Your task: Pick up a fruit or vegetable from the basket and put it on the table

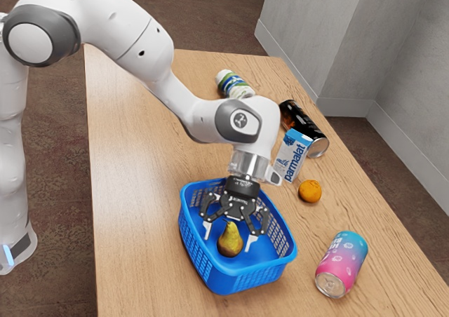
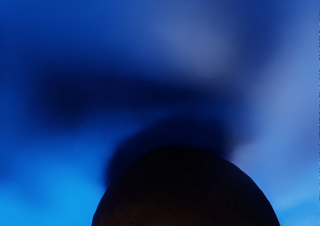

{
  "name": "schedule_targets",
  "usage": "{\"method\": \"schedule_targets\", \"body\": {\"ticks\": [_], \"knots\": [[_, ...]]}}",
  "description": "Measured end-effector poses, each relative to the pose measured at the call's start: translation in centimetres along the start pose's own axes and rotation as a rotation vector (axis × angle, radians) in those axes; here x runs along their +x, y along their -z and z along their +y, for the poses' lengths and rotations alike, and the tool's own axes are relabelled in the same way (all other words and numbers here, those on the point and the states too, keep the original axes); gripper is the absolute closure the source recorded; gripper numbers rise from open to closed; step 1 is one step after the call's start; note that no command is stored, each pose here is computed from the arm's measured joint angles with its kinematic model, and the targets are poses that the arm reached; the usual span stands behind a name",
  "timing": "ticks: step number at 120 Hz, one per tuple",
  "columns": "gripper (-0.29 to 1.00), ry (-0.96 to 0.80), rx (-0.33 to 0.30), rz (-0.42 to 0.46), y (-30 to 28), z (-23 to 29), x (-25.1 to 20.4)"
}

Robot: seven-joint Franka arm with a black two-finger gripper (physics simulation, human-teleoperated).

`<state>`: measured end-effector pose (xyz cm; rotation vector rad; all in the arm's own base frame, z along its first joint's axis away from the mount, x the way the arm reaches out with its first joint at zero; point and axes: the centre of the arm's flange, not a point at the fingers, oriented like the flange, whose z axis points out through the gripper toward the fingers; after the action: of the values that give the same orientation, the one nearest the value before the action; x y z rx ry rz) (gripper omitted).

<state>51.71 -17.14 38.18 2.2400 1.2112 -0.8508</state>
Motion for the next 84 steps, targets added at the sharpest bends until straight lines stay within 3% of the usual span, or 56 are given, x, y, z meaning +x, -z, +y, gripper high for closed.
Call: {"method": "schedule_targets", "body": {"ticks": [64,84], "knots": [[0.0,0.088,-0.016,0.03,-0.21,0.5,0.06],[0.0,0.141,-0.009,0.08,-0.45,0.68,-0.06]]}}
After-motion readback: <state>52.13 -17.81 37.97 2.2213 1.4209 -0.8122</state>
